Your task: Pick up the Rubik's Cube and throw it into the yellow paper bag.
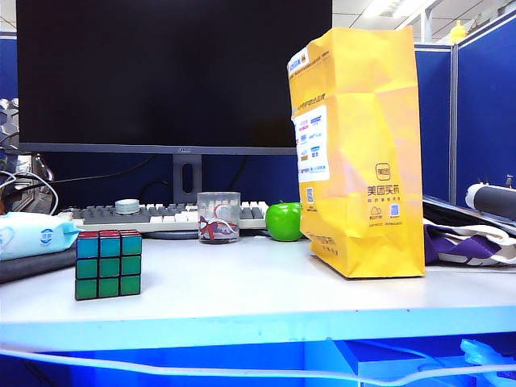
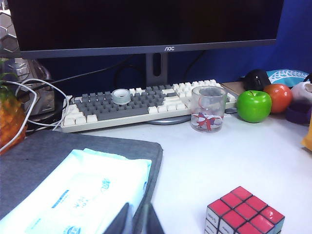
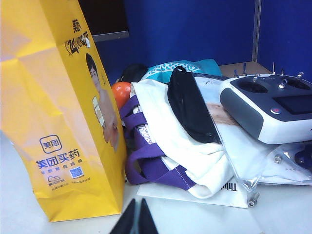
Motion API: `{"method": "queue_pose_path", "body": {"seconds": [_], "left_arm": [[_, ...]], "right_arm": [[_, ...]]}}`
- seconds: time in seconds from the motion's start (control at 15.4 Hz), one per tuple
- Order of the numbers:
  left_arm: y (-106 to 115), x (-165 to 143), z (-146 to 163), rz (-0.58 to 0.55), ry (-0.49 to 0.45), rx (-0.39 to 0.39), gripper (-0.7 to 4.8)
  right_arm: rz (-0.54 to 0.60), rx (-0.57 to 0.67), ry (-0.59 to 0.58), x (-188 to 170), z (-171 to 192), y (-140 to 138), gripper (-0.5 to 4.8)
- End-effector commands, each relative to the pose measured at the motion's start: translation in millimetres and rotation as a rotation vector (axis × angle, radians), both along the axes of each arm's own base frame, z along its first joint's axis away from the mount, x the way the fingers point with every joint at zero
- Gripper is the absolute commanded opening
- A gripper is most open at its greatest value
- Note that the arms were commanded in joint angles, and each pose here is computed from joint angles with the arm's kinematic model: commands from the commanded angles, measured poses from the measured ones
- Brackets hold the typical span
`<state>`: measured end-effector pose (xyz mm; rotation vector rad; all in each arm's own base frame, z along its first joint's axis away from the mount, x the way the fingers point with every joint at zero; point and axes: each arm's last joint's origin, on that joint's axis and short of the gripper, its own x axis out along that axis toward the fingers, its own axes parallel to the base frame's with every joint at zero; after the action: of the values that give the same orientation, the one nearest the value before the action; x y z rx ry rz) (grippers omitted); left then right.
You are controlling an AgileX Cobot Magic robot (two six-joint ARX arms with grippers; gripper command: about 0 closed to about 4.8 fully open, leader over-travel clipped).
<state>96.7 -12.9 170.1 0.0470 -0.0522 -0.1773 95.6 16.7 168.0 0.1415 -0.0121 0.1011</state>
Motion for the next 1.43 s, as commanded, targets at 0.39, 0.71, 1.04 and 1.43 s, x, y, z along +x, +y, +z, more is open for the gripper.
{"method": "queue_pose_path", "body": {"seconds": [0.39, 0.71, 1.04, 1.43], "left_arm": [[0.1, -0.6, 4.5, -0.005, -0.01, -0.109, 0.51], [-0.9, -4.9, 21.9, -0.063, -0.048, -0.156, 0.2], [-0.4, -19.3, 93.1, -0.114, -0.157, -0.178, -0.05], [-9.1, 15.8, 187.9, -0.257, 0.099, -0.012, -0.05]], "right_arm": [[0.001, 0.011, -0.012, 0.5, -0.9, 0.2, -0.01], [0.052, 0.058, -0.015, 0.3, -0.1, 1.6, -0.01], [0.177, 0.061, -0.143, -4.9, 24.6, 4.1, -0.02], [0.146, -0.006, -0.216, -8.4, 108.3, 2.8, -0.02]]}}
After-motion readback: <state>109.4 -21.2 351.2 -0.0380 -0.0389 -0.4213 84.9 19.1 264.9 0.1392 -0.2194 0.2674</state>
